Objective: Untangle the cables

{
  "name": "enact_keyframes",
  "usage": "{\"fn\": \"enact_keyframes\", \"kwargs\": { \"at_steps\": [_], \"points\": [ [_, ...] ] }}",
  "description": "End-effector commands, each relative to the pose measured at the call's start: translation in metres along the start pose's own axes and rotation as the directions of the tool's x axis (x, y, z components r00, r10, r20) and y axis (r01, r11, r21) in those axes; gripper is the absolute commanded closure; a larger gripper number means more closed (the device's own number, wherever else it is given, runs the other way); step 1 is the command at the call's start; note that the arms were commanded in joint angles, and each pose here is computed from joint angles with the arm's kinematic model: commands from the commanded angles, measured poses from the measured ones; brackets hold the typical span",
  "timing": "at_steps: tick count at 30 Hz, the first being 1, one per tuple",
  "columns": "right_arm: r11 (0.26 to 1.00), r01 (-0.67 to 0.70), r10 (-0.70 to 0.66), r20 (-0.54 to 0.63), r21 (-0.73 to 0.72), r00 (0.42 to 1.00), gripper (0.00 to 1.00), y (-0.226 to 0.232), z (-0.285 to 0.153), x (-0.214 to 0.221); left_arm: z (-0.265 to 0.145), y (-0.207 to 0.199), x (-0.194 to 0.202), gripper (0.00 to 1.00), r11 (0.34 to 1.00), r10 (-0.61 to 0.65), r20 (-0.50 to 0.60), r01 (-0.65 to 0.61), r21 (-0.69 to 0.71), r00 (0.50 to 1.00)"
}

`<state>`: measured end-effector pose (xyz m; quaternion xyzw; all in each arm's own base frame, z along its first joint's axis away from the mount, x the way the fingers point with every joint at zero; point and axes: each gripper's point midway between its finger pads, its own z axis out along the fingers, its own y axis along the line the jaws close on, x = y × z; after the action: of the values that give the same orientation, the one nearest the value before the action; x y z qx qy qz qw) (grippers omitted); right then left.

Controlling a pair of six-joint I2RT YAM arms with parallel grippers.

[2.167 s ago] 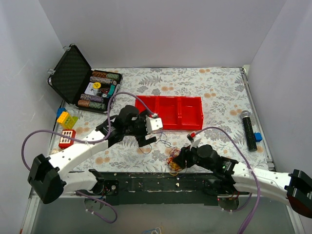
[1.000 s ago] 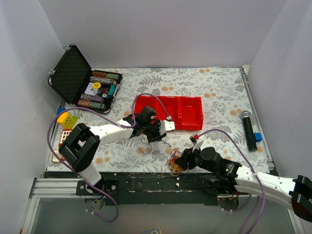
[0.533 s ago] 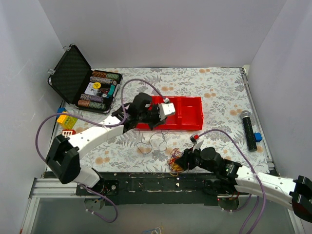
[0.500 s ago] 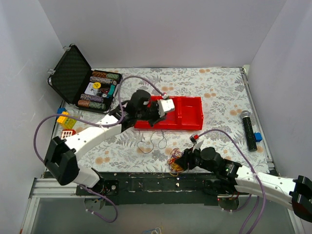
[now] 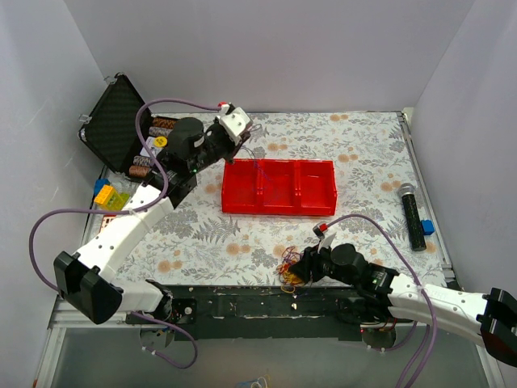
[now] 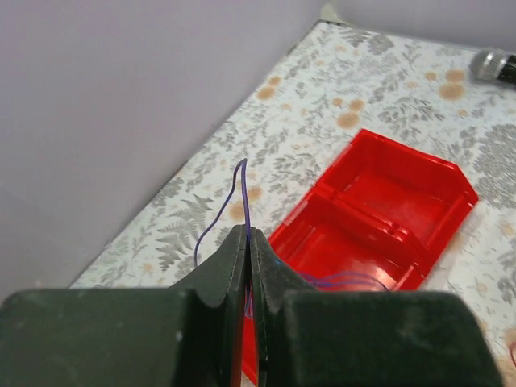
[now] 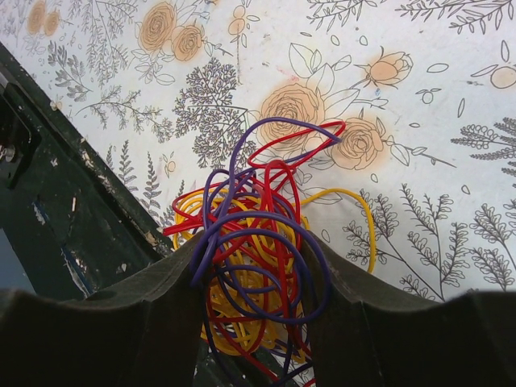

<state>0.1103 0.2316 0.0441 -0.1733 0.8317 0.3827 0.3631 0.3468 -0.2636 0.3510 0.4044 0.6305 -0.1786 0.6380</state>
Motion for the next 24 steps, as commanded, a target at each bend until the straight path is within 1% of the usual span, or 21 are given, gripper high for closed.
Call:
{"fn": "enact_keyframes", "kwargs": {
  "at_steps": [1, 6, 11, 12, 14, 17, 22, 24],
  "points": [
    [1.0, 0.004, -0.004, -0.031, 0.004, 1.0, 0.46, -0.006, -0.001, 0.013, -0.012, 0.04, -0.059, 1.0, 0.99, 0.049, 0.15, -0.028, -0.137, 0.987],
    [1.0, 0.006, -0.006, -0.033, 0.009, 0.999, 0.46, -0.006, -0.002, 0.012, -0.011, 0.049, -0.088, 1.0, 0.988, 0.066, 0.215, -0.035, -0.148, 0.974],
    [1.0, 0.008, -0.007, -0.034, 0.01, 0.999, 0.46, -0.006, -0.002, 0.012, -0.009, 0.052, -0.092, 1.0, 0.987, 0.07, 0.226, -0.035, -0.154, 0.972],
    [1.0, 0.007, -0.007, -0.035, 0.011, 0.999, 0.46, -0.006, -0.002, 0.012, -0.009, 0.054, -0.099, 1.0, 0.986, 0.077, 0.251, -0.036, -0.164, 0.965],
    [1.0, 0.007, -0.007, -0.039, 0.011, 0.999, 0.46, -0.007, -0.002, 0.013, -0.009, 0.055, -0.104, 1.0, 0.986, 0.076, 0.263, -0.032, -0.166, 0.962],
    [1.0, 0.005, -0.004, -0.036, 0.008, 0.999, 0.47, -0.005, -0.002, 0.012, -0.008, 0.053, -0.097, 1.0, 0.987, 0.068, 0.248, -0.028, -0.159, 0.966],
    [1.0, 0.001, -0.001, -0.036, 0.013, 0.999, 0.47, -0.006, -0.002, 0.012, -0.007, 0.05, -0.07, 1.0, 0.985, 0.067, 0.202, -0.032, -0.169, 0.977],
    [1.0, 0.001, -0.001, -0.037, 0.02, 0.999, 0.47, -0.008, -0.003, 0.013, -0.005, 0.049, -0.054, 1.0, 0.985, 0.068, 0.171, -0.039, -0.17, 0.983]
  ]
}}
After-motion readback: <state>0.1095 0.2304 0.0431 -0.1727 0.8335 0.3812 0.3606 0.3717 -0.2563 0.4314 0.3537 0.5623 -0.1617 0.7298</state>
